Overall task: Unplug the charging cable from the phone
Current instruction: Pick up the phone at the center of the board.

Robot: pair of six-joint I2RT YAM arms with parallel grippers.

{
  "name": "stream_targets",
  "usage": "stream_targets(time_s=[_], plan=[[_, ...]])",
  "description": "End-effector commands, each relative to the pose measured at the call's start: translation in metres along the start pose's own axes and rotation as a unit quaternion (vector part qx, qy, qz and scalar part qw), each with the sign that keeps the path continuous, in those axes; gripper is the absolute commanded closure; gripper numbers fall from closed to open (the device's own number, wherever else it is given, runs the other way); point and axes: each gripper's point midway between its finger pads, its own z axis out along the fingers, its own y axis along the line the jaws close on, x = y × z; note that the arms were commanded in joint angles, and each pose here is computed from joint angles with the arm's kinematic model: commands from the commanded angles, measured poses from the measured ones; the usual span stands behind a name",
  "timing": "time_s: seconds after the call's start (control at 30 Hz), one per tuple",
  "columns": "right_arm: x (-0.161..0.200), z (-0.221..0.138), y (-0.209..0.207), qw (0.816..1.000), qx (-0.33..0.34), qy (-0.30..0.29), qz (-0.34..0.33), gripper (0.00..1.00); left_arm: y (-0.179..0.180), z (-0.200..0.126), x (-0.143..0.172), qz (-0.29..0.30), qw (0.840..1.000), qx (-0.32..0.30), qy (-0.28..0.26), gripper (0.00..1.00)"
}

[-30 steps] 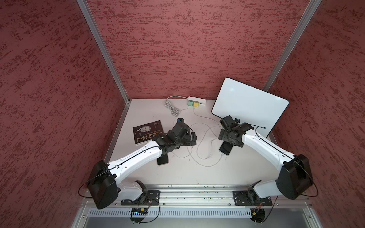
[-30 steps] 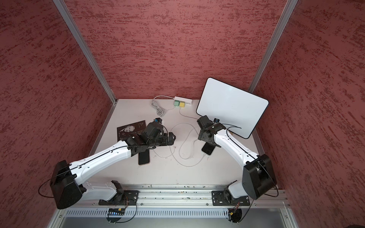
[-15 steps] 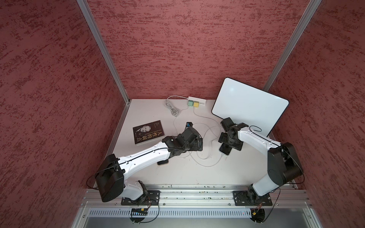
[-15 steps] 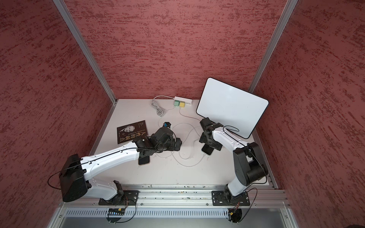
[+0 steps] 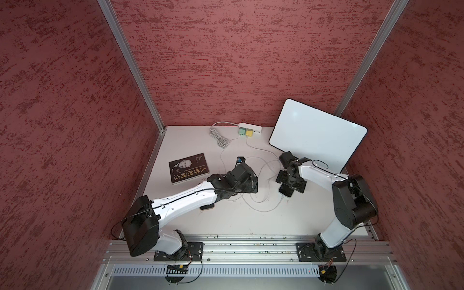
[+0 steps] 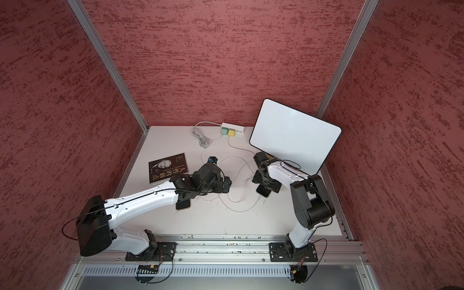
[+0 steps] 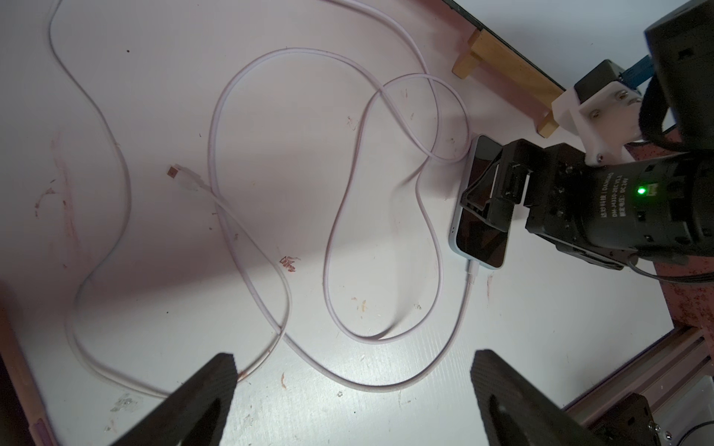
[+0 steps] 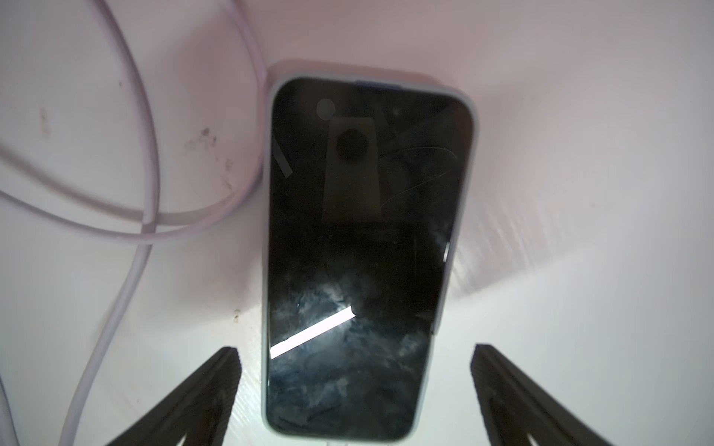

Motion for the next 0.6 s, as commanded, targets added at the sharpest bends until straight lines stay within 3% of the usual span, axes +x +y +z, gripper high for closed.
stream_targets(time_s=[0.0,0.57], plan=[[0.000,0.006,-0.003,1.000,0.002,0.003,0.005,0.01,0.000,0.007,0.005,-0.003,1.000,-0.002,0.004,0.00],[0.002,0.021,-0.004,1.000,-0.005,0.014,0.018,0.02,0.002,0.011,0.009,-0.006,1.000,-0.007,0.010,0.00]])
